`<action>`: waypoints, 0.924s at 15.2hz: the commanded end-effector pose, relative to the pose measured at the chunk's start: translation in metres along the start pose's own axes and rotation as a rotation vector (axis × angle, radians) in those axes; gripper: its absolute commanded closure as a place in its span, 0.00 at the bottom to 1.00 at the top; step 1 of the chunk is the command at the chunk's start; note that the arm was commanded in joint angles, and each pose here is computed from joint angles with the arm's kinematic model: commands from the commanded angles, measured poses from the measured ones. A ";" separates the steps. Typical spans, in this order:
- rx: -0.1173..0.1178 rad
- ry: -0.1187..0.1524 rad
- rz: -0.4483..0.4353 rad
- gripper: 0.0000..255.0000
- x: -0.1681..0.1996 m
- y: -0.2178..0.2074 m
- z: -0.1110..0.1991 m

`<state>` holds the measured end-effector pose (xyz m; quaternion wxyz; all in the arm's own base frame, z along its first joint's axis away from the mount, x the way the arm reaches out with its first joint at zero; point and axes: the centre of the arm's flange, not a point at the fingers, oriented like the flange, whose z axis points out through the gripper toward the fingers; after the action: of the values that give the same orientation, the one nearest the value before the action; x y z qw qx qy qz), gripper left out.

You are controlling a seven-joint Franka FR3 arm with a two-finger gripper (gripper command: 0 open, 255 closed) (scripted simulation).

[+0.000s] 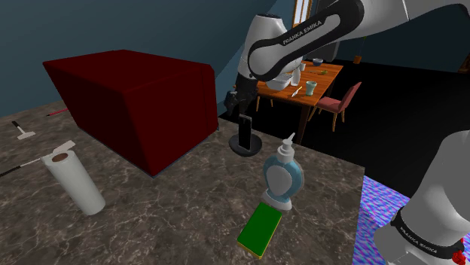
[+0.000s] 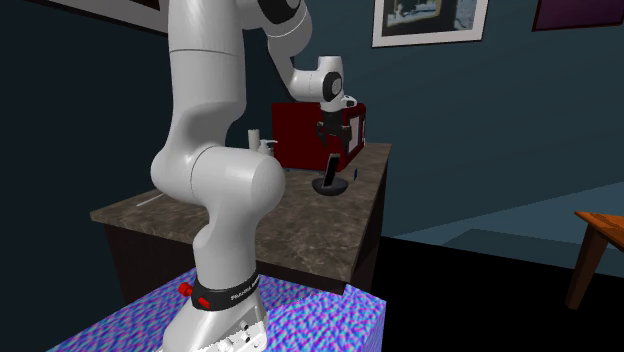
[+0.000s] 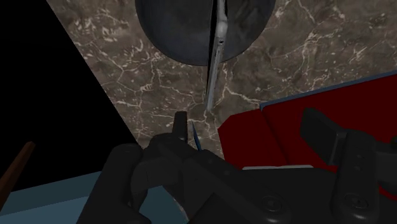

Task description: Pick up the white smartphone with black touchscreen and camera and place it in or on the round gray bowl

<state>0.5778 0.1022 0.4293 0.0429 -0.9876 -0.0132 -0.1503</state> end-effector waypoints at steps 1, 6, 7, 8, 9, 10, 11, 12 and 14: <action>0.000 0.000 0.000 0.00 0.000 0.000 0.000; 0.000 0.000 0.000 0.00 0.000 0.000 -0.050; 0.000 0.000 0.000 0.00 0.000 0.000 -0.050; 0.000 0.000 0.000 0.00 0.000 0.000 -0.050; 0.000 0.000 0.000 0.00 0.000 0.000 -0.050; 0.000 0.000 0.000 0.00 0.000 0.000 -0.050; 0.000 0.000 0.000 0.00 0.000 0.000 -0.050; 0.000 0.000 0.000 0.00 0.000 0.000 -0.050; 0.000 0.000 0.000 0.00 0.000 0.000 -0.050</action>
<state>0.5630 0.0977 0.4768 0.0429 -0.9876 -0.0132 -0.1504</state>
